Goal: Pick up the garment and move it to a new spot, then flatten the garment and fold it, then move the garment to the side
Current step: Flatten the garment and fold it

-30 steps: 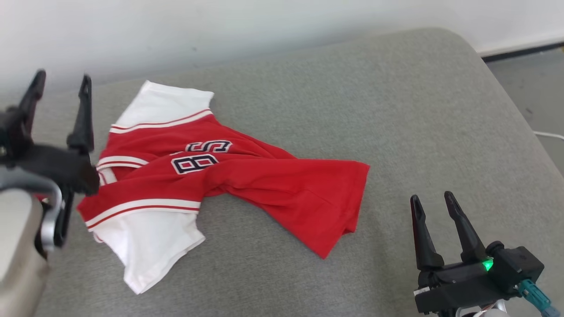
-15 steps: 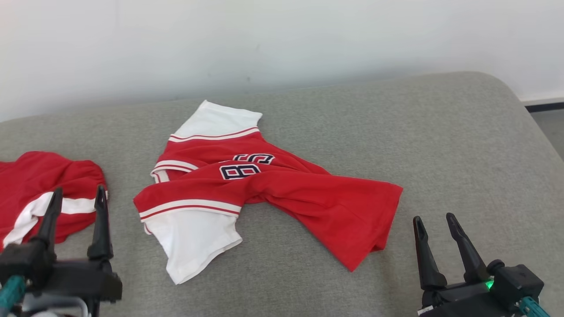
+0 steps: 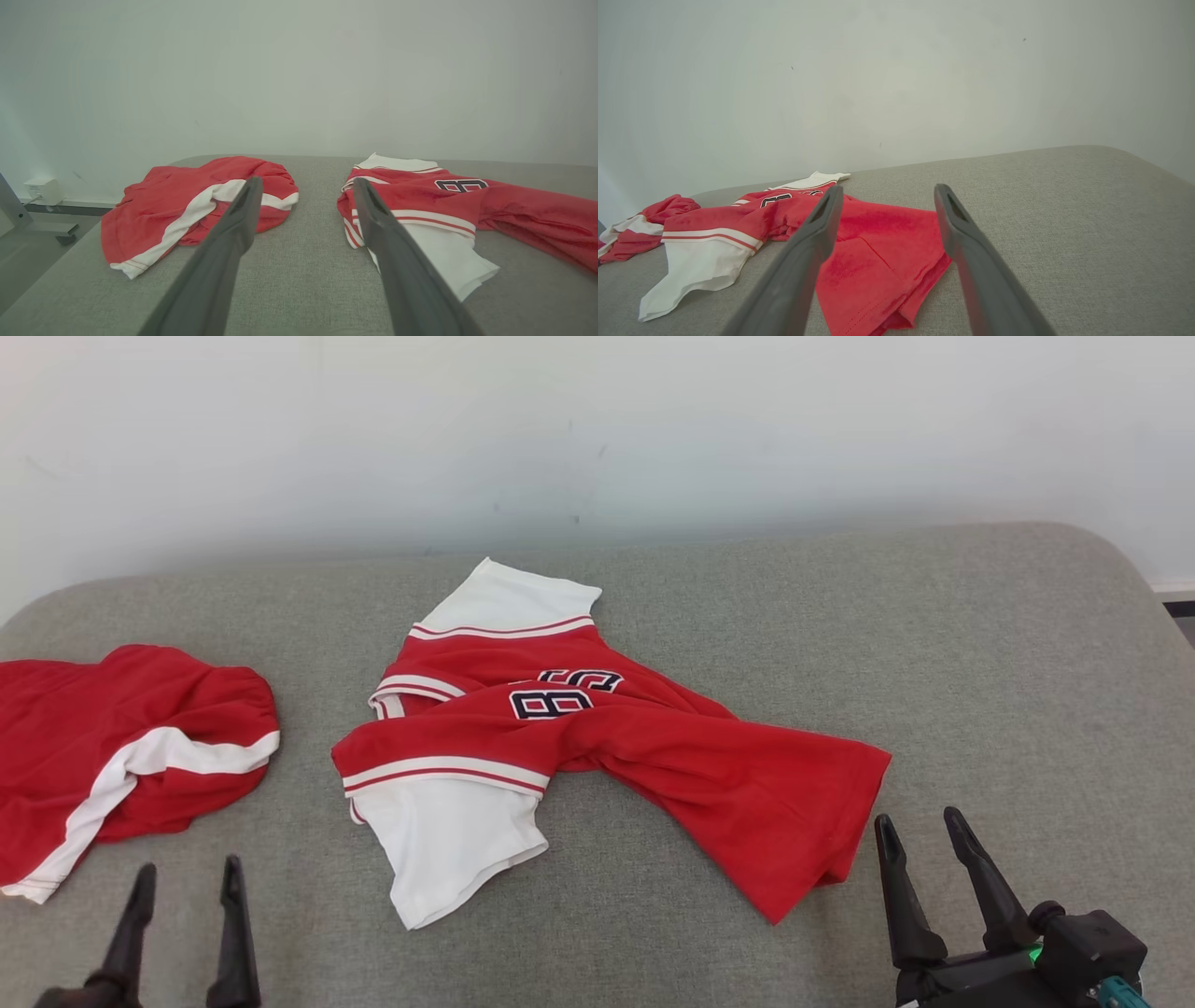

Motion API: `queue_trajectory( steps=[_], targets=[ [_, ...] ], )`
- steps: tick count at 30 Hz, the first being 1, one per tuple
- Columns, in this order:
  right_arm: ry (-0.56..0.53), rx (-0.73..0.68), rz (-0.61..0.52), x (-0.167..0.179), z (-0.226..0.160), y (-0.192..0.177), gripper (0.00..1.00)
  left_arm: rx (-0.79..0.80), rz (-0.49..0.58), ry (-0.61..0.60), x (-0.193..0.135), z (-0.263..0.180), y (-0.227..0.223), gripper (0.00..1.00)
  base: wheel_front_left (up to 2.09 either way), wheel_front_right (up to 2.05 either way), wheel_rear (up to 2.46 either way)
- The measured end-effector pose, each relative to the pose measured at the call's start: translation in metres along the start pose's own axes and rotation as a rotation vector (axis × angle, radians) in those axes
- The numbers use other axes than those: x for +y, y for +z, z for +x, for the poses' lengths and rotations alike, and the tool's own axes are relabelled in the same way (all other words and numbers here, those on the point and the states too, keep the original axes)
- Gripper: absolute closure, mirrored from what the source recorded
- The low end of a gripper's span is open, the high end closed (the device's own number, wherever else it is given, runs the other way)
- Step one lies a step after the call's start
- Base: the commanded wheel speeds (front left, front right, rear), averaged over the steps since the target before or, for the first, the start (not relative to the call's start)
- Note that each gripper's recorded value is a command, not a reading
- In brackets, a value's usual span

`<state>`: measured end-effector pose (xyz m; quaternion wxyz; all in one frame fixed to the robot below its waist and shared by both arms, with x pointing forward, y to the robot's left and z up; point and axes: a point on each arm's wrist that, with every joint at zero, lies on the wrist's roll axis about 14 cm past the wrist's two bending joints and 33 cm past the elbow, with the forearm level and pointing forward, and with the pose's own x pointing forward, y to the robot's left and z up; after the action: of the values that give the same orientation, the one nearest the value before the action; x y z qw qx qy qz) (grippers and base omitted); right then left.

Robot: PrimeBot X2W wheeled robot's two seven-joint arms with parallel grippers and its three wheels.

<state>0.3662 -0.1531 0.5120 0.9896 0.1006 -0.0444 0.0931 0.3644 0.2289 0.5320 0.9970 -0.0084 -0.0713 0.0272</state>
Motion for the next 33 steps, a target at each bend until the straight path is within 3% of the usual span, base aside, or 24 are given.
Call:
queue_trajectory(
  steps=[11,22,33],
  targets=[
    [-0.005,0.021,0.004,-0.002,-0.003,-0.006,0.0,0.062,-0.068,-0.065,-0.014,-0.011,-0.021,0.0,0.0,0.0,0.0],
    [-0.021,0.04,0.001,-0.007,-0.001,-0.01,0.0,0.111,-0.068,-0.195,-0.052,0.021,-0.041,0.0,0.0,0.0,0.0],
    [-0.089,0.06,-0.001,-0.028,-0.005,-0.016,0.0,0.385,-0.091,-0.283,-0.088,0.021,-0.118,0.0,0.0,0.0,0.0]
  ],
)
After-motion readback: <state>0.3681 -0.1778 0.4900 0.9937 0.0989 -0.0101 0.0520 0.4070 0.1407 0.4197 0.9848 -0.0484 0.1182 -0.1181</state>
